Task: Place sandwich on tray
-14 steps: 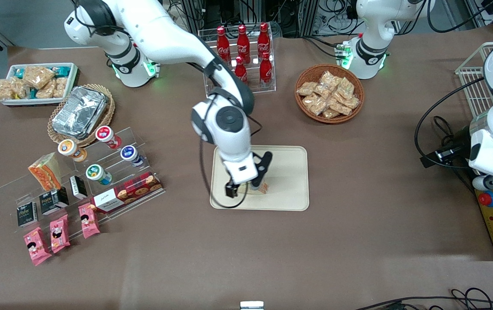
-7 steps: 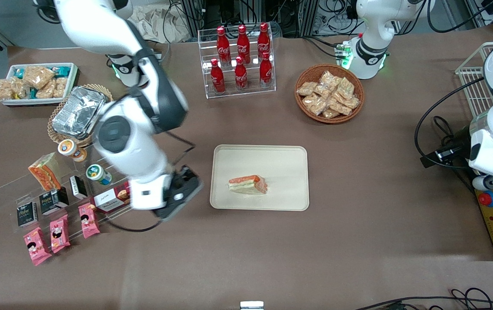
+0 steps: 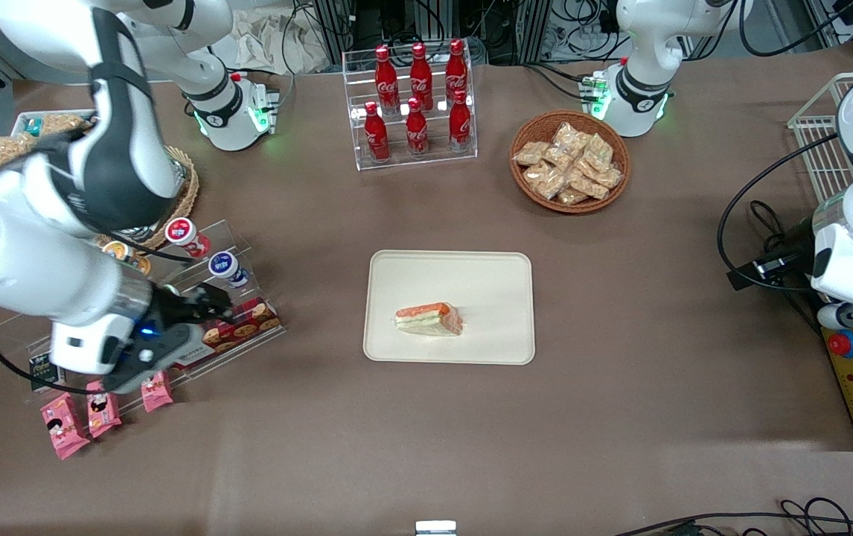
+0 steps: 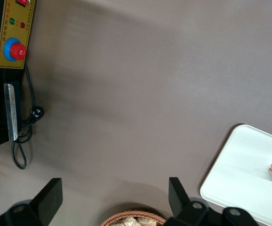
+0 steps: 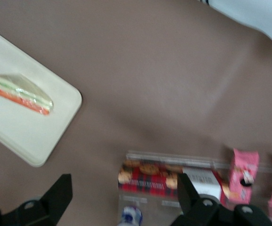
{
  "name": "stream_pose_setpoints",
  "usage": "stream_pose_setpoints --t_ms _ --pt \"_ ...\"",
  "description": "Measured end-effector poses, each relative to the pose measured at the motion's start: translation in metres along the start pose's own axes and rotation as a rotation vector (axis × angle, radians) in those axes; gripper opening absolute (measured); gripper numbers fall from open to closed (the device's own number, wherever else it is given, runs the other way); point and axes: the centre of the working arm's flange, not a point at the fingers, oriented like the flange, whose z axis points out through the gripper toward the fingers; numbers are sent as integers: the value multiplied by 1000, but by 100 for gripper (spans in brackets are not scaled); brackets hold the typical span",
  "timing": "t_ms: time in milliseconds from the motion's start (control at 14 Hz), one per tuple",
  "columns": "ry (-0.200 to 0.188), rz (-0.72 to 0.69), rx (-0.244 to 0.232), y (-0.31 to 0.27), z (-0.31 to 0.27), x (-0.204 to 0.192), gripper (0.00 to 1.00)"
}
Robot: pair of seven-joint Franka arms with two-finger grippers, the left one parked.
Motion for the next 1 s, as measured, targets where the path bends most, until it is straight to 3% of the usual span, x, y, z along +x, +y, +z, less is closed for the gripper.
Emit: stream_pose_setpoints --t_ms 643,1000 --pt "-70 245 5 113 -59 -96 99" --pt "-73 342 27 165 -62 -134 99"
